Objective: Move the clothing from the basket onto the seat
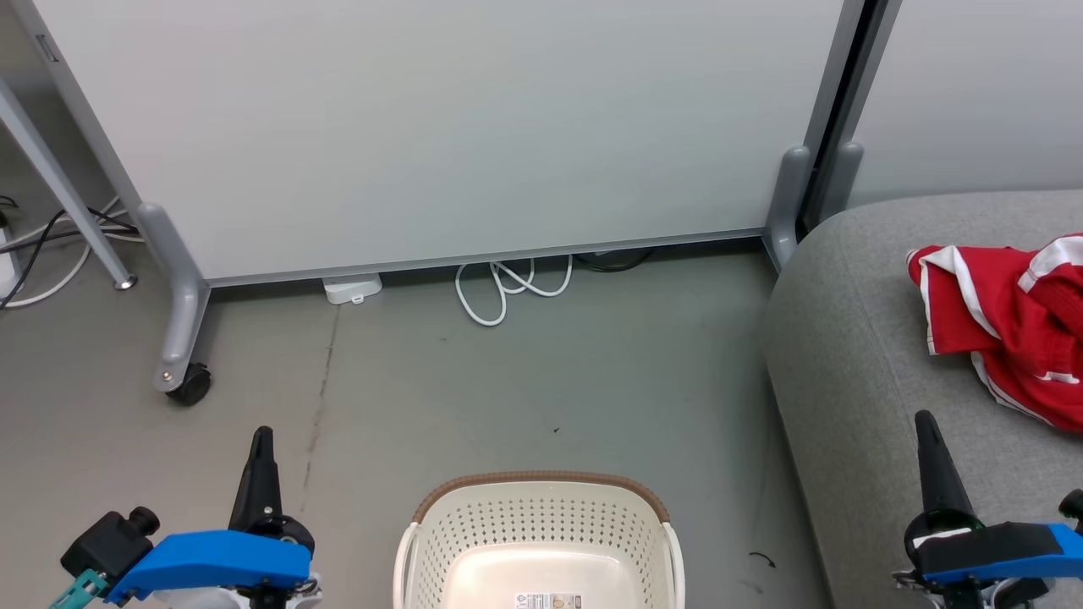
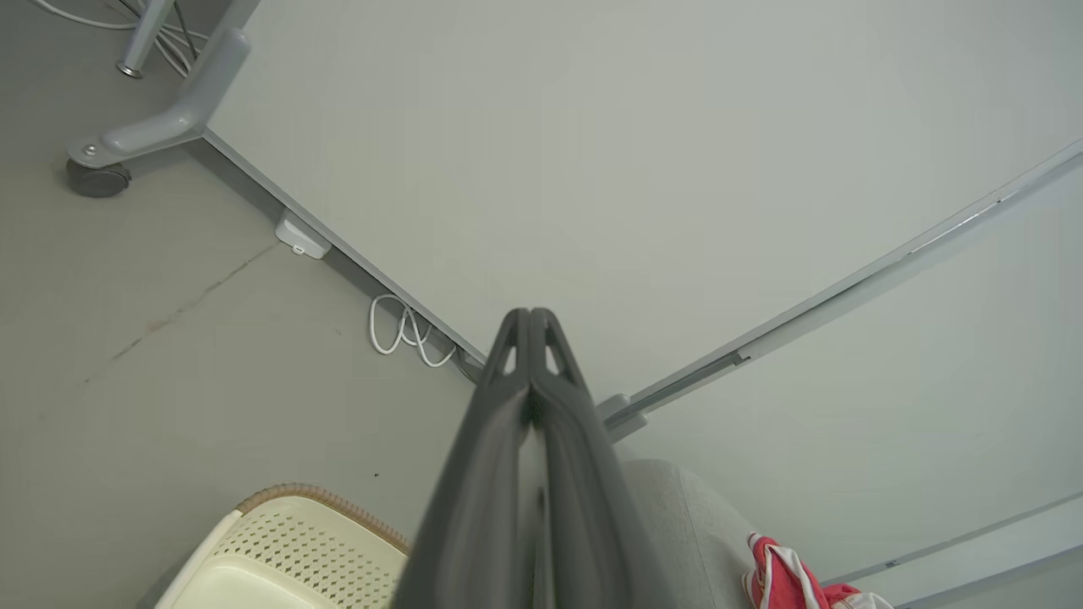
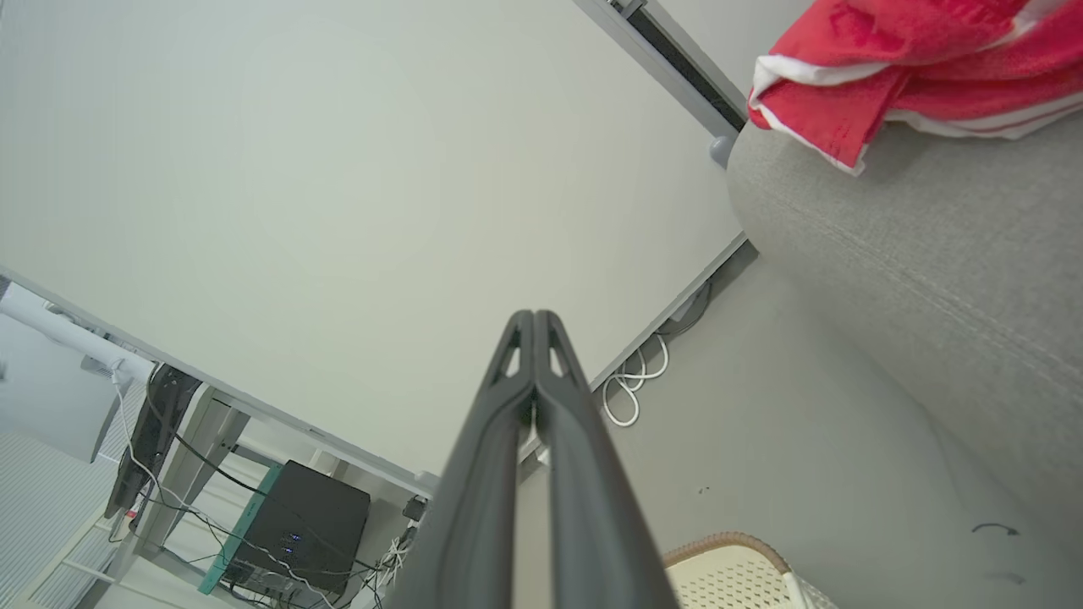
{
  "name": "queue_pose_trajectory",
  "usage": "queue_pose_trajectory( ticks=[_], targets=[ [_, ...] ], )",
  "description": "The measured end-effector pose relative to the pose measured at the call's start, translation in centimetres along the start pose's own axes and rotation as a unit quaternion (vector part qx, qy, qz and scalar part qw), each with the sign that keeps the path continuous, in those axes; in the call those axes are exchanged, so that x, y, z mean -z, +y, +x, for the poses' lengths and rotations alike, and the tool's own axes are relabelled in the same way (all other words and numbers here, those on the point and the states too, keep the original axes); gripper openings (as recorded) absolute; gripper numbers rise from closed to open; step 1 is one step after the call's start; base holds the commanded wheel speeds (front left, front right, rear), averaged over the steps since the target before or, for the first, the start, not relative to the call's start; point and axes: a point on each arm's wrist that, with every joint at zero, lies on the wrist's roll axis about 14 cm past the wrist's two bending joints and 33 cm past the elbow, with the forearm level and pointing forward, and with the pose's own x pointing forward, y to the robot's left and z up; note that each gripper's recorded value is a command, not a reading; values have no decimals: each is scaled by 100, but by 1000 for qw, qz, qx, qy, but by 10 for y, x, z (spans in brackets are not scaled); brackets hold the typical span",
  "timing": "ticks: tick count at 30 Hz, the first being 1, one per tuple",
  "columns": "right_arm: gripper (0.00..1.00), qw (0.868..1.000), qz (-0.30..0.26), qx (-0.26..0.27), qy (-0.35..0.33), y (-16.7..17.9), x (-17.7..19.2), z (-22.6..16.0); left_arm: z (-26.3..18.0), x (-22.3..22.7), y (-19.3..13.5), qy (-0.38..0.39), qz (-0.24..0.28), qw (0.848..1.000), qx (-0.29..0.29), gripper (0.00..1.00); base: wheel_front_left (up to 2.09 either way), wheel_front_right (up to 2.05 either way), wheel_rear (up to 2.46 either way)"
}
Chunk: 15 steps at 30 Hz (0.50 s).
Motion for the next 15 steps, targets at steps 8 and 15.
queue_pose_trajectory(
  ticks=[8,15],
  targets=[
    [0,999,47,1,4,0,0,2,3,-2,-1,1,-47,999,2,0,0,0,0],
    [0,996,84,0,8,2,1,4,5,-5,-1,1,-85,996,2,0,0,0,0]
  ],
)
